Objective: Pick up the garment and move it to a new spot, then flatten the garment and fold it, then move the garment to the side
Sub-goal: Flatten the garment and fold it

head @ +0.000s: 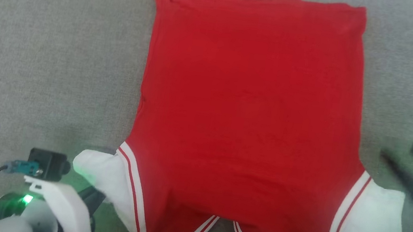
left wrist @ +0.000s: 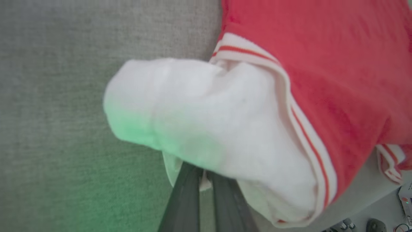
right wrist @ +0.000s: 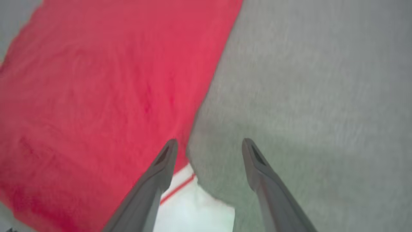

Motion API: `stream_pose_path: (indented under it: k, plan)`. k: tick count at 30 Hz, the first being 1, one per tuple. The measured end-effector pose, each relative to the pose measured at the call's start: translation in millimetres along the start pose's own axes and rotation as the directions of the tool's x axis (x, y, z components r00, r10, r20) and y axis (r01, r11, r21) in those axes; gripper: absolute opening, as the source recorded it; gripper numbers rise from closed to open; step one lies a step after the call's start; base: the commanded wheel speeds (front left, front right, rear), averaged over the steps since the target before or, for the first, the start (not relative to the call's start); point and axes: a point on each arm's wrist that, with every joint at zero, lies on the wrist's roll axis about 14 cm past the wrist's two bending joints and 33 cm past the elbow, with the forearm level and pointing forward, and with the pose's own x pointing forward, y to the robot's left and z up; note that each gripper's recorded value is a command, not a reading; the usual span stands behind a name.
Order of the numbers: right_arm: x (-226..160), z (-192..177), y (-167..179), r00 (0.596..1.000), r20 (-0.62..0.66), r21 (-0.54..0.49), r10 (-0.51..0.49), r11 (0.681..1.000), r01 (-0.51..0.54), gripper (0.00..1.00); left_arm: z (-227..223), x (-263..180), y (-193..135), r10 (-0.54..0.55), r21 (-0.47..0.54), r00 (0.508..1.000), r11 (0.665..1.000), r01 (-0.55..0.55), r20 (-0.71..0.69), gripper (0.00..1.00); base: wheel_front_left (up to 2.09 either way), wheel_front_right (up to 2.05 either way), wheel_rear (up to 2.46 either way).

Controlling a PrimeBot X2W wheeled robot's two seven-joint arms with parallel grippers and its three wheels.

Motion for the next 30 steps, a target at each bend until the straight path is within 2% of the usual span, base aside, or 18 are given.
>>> stream_pose_path:
  k: [3,8,13,14,18,23,26,30]
  plan:
    - [18.9,42.4,-1.0,0.994,0.109,-0.019,-0.007,1.000,0.009,1.00,4.2,7.2,-2.7,-0.007,-0.002,1.000,1.000,0.007,0.011,0.00,0.00,0.00,0.00]
    - [60.9,93.2,-8.8,0.983,0.183,-0.054,-0.031,0.998,0.041,1.00,8.9,17.2,-6.7,-0.023,0.004,1.000,1.000,0.023,0.019,0.00,0.00,0.00,0.00]
    - [109.3,118.7,-19.8,0.989,0.132,-0.057,-0.062,0.996,0.070,1.00,11.5,22.9,-6.8,-0.031,-0.004,0.999,1.000,0.031,0.026,0.00,0.00,0.00,0.00]
    - [109.3,118.7,-19.8,0.989,0.132,-0.057,-0.062,0.996,0.070,1.00,11.5,22.9,-6.8,-0.031,-0.004,0.999,1.000,0.031,0.026,0.00,0.00,0.00,0.00]
    - [145.3,123.6,-31.9,0.994,0.051,-0.028,-0.101,0.994,0.103,1.00,8.9,26.0,-5.1,-0.035,-0.019,0.999,0.999,0.035,0.024,0.00,0.00,0.00,0.00]
    - [184.6,106.9,-40.1,0.986,-0.110,0.034,-0.127,0.991,0.131,1.00,5.6,29.4,-2.2,-0.035,-0.044,0.999,0.998,0.037,0.025,0.00,0.00,0.00,0.00]
    - [202.9,96.9,-36.7,0.974,-0.202,0.092,-0.105,0.988,0.126,1.00,3.3,30.7,0.2,-0.035,-0.054,0.999,0.998,0.037,0.024,0.00,0.00,0.00,0.00]
    - [216.0,81.4,-30.3,0.938,-0.343,0.164,-0.061,0.979,0.123,1.00,0.2,30.8,5.4,-0.023,-0.066,0.999,0.998,0.025,0.024,0.00,0.00,0.00,0.00]
